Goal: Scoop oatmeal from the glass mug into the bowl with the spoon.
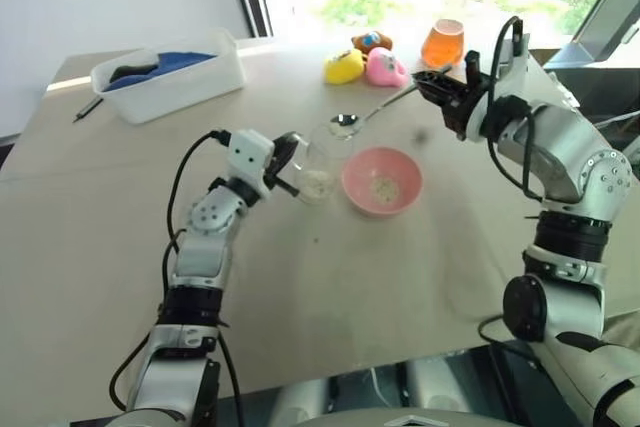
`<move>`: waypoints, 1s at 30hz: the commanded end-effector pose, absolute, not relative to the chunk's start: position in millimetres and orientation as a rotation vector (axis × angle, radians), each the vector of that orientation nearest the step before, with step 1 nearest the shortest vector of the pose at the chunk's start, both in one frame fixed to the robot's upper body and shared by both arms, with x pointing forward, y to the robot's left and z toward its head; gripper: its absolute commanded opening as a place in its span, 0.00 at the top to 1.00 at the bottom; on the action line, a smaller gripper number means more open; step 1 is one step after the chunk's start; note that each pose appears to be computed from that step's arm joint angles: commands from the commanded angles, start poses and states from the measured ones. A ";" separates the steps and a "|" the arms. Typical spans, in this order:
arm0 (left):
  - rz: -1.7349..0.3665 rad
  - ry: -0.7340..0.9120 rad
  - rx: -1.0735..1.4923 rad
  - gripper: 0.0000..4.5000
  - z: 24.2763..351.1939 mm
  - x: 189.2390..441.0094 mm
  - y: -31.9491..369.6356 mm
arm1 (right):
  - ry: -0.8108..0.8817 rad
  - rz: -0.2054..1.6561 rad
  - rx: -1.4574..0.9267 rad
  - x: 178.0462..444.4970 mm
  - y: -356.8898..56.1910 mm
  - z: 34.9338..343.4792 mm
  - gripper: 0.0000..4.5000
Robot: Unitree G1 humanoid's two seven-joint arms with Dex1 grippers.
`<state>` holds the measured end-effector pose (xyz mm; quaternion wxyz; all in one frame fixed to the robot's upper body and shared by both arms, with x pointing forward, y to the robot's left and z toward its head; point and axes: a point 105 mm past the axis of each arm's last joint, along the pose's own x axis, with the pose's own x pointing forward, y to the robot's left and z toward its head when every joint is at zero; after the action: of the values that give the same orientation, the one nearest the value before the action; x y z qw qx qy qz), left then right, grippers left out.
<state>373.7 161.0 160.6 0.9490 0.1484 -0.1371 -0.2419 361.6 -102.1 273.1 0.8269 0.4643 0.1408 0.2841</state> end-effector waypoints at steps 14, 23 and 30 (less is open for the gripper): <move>-0.343 -0.306 0.323 0.96 175.2 370.5 203.3 | 0.227 0.642 0.516 343.4 -120.1 269.1 1.00; -0.336 -0.309 0.327 0.96 176.5 366.9 201.1 | 0.104 0.762 -0.020 332.2 -90.3 267.5 1.00; -0.358 -0.303 0.343 0.96 174.2 362.4 192.7 | 0.004 0.880 -0.351 314.7 -71.9 267.3 1.00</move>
<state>366.7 194.2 162.2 0.9629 0.1577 -0.1277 -0.1782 320.6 -74.1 246.2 0.8969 -0.1360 0.0513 0.4176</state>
